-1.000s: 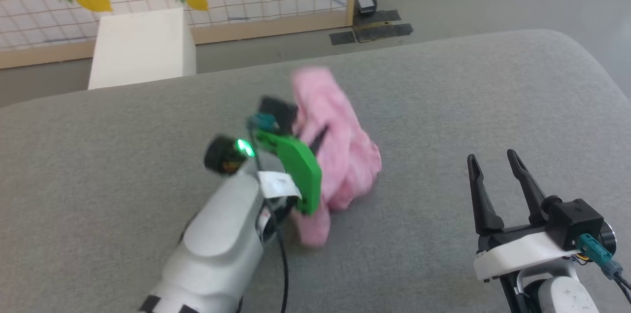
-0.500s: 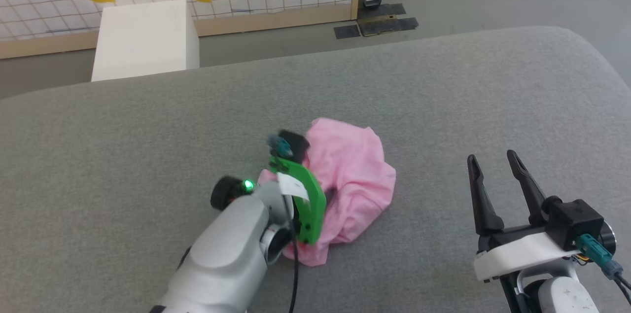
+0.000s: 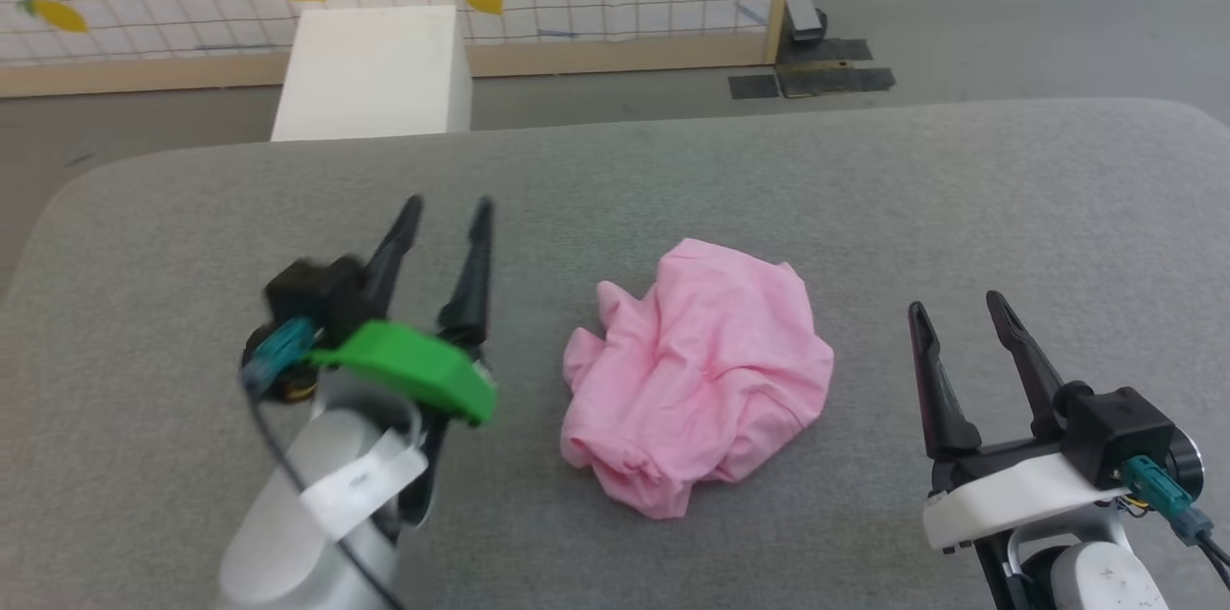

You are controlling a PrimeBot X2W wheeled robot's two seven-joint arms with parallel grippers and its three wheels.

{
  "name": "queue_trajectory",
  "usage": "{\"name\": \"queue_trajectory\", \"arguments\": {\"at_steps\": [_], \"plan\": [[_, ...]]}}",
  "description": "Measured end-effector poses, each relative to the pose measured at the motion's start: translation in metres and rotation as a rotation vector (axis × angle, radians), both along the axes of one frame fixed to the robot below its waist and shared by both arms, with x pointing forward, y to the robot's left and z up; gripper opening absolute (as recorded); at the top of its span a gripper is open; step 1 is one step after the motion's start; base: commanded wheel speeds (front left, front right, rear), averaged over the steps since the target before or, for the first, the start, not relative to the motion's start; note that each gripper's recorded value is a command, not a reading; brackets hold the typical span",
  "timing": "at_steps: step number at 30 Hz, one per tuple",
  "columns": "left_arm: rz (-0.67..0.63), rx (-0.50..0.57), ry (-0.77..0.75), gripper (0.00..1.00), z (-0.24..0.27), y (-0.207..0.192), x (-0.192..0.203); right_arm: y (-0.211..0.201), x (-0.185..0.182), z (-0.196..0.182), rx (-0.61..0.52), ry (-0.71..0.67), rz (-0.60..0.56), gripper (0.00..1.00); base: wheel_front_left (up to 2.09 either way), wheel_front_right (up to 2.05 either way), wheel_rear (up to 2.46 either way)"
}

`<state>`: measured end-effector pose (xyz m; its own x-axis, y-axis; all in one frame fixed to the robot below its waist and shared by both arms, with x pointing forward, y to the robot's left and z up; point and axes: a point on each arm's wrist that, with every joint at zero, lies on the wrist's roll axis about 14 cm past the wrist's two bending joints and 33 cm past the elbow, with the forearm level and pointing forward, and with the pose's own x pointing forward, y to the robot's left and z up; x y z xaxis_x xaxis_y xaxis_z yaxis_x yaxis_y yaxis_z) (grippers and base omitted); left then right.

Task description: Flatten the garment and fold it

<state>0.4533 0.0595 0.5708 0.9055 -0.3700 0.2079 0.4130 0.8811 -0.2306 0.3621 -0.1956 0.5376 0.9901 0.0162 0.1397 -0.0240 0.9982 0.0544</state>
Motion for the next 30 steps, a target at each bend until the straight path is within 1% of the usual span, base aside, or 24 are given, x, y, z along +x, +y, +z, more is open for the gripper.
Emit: {"name": "queue_trajectory", "arguments": {"at_steps": [5, 9, 11, 14, 18, 22, 26, 30], "plan": [[0.131, 0.016, 0.008, 1.00, -0.013, 0.049, -0.024, 0.015, 0.004, 0.003, -0.008, -0.005, 0.045, 1.00, 0.00, 0.00, 0.00], [0.211, 0.026, 0.025, 1.00, -0.023, 0.077, -0.046, 0.032, 0.007, 0.005, -0.023, -0.003, 0.098, 1.00, 0.00, 0.00, 0.00], [0.253, 0.022, 0.027, 1.00, -0.025, 0.089, -0.054, 0.049, 0.008, 0.004, -0.037, 0.009, 0.146, 1.00, 0.00, 0.00, 0.00], [0.301, 0.028, 0.031, 1.00, -0.029, 0.101, -0.067, 0.090, 0.007, -0.003, -0.059, 0.053, 0.270, 1.00, 0.00, 0.00, 0.00], [0.336, 0.019, 0.041, 1.00, -0.033, 0.110, -0.076, 0.152, 0.003, -0.025, -0.128, 0.175, 0.460, 1.00, 0.00, 0.00, 0.00], [0.359, 0.015, 0.039, 1.00, -0.034, 0.116, -0.079, 0.193, 0.000, -0.052, -0.221, 0.329, 0.598, 1.00, 0.00, 0.00, 0.00], [0.378, 0.005, 0.054, 1.00, -0.039, 0.121, -0.082, 0.206, 0.002, -0.084, -0.357, 0.489, 0.648, 1.00, 0.00, 0.00, 0.00], [0.385, -0.005, 0.092, 1.00, -0.051, 0.124, -0.085, 0.209, 0.006, -0.098, -0.440, 0.560, 0.662, 1.00, 0.00, 0.00, 0.00]]}}
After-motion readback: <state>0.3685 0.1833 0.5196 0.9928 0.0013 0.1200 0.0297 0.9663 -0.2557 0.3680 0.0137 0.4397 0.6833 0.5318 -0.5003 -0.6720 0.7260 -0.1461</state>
